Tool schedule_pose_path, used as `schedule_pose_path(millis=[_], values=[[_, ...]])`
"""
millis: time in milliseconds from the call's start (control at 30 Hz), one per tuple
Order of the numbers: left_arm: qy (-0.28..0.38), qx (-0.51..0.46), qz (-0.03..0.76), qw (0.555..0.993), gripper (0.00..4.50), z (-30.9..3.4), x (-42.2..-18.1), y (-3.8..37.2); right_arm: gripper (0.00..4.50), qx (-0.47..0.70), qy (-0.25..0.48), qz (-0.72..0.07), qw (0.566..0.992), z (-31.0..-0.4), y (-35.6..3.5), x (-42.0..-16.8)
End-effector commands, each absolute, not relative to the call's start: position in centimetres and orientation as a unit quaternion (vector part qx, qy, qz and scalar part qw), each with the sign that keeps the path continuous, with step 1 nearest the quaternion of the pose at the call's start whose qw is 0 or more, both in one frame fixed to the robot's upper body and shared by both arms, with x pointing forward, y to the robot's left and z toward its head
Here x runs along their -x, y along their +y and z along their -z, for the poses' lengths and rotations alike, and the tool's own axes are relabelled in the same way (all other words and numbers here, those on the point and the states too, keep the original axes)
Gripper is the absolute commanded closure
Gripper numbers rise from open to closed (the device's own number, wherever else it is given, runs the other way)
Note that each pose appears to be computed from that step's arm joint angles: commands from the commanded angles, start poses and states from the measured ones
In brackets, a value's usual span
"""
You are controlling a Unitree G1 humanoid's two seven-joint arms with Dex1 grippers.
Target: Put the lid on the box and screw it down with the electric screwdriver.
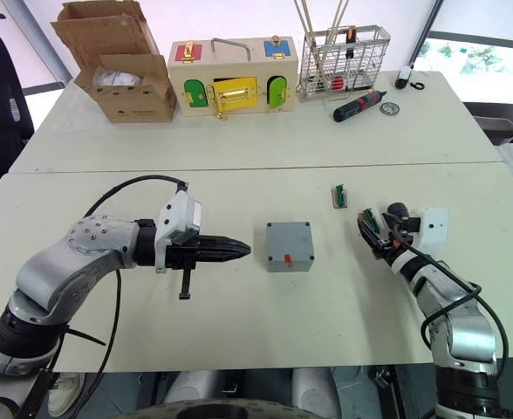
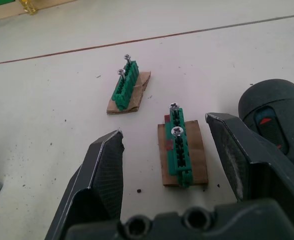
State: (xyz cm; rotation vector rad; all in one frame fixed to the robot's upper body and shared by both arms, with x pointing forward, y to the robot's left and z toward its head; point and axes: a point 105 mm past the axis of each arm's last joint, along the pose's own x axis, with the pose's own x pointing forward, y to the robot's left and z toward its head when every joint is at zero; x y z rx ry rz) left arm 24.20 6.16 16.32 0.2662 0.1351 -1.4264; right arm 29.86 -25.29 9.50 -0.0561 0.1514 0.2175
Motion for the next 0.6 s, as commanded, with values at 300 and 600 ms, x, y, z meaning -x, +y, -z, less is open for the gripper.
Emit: schedule_pose_path(millis=[300, 600], values=[[0.045, -0.136, 0.654, 0.743, 4.50, -16.67, -23.64, 5.69, 2.72, 0.036, 0.059, -0.109, 0.992, -10.07, -25.31, -30.48], [0.044, -0.137, 0.651, 0.745, 4.50, -16.71, -23.77, 5.69, 4.43, 0.045, 0.065, -0.110, 0.991, -9.85, -25.06, -30.53]])
